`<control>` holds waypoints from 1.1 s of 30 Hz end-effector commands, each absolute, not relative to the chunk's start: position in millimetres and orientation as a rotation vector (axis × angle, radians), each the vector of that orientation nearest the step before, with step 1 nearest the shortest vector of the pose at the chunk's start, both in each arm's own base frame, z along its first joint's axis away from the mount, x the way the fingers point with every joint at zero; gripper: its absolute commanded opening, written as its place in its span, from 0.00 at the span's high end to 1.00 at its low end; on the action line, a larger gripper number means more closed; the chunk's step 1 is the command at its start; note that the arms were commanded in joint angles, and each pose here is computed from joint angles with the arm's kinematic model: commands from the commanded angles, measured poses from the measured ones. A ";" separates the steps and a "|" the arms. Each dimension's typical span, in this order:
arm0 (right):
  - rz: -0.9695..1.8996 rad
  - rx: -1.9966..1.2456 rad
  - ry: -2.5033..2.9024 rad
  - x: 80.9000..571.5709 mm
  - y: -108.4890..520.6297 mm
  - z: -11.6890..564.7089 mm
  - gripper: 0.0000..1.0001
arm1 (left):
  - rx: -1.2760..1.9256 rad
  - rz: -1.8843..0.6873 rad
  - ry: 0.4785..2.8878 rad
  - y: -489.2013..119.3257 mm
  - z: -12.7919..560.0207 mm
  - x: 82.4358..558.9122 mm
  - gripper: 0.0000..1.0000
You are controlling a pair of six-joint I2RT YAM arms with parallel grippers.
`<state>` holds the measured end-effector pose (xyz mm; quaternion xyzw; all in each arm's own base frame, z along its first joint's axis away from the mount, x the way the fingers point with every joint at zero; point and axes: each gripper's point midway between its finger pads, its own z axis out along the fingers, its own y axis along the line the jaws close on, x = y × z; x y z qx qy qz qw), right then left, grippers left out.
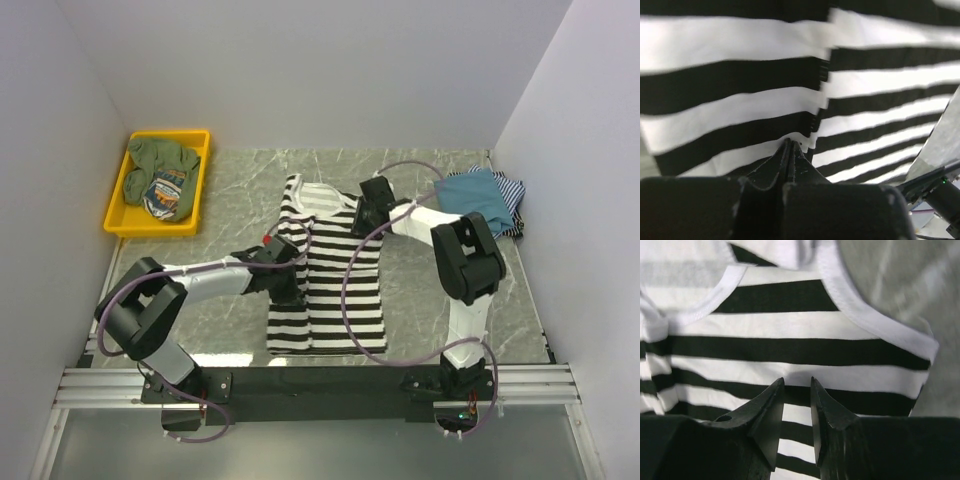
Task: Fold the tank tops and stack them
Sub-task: Fold the tank top
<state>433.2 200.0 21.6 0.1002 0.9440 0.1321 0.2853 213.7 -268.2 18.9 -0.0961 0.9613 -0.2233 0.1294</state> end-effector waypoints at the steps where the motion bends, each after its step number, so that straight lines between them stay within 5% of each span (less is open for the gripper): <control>1: 0.328 0.331 2.569 396.9 186.8 15.2 0.64 | -0.311 -0.434 2.870 -212.8 3.7 209.8 0.99; 10: 0.446 0.300 2.533 332.2 217.3 23.7 0.63 | -0.448 -0.358 2.807 -169.1 13.2 244.4 0.99; 20: 0.343 0.323 2.355 399.4 197.3 85.6 0.58 | -0.185 -0.488 2.619 -197.5 96.0 253.4 0.90; 33: 0.280 0.340 2.439 414.5 197.7 48.2 0.59 | 0.126 -0.786 2.771 -290.3 56.7 156.7 0.99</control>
